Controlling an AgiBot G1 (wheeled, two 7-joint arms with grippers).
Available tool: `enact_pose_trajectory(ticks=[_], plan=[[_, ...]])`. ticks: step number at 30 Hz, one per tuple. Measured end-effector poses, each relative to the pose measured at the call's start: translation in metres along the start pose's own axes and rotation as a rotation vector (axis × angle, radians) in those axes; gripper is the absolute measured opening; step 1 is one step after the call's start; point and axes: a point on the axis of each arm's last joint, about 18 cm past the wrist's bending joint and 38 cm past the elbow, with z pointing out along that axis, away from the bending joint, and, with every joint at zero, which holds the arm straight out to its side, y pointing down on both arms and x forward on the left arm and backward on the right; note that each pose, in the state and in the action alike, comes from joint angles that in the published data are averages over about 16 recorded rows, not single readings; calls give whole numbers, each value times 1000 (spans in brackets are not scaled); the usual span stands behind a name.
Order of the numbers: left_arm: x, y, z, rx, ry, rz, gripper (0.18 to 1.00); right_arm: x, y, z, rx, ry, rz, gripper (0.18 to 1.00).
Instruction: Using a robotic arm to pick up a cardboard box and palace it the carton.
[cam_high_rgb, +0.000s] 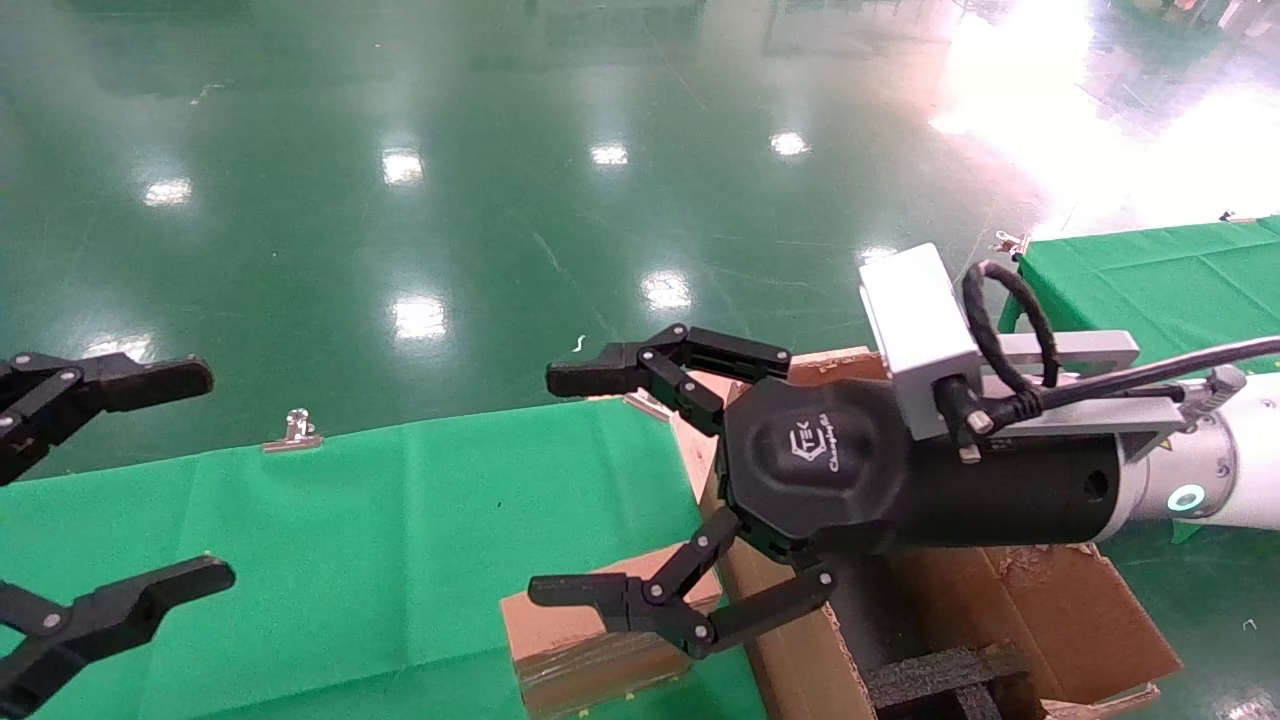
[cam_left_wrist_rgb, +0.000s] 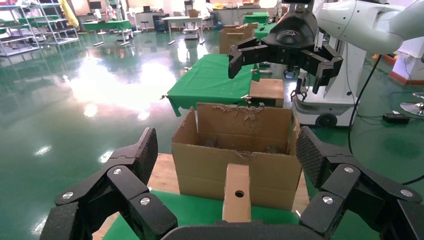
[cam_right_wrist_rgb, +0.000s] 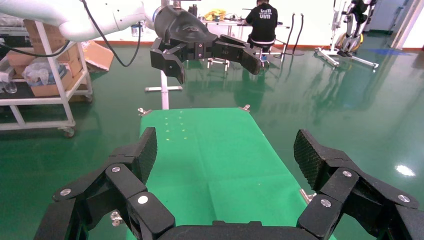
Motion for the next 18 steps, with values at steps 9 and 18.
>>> enact_pose_trajectory(ticks=[9,18], plan=[[0,0,0,0,0,0,1001,0,0,0,0,0,0,1001],[0,0,0,0,0,0,1001,0,0,0,0,0,0,1001]])
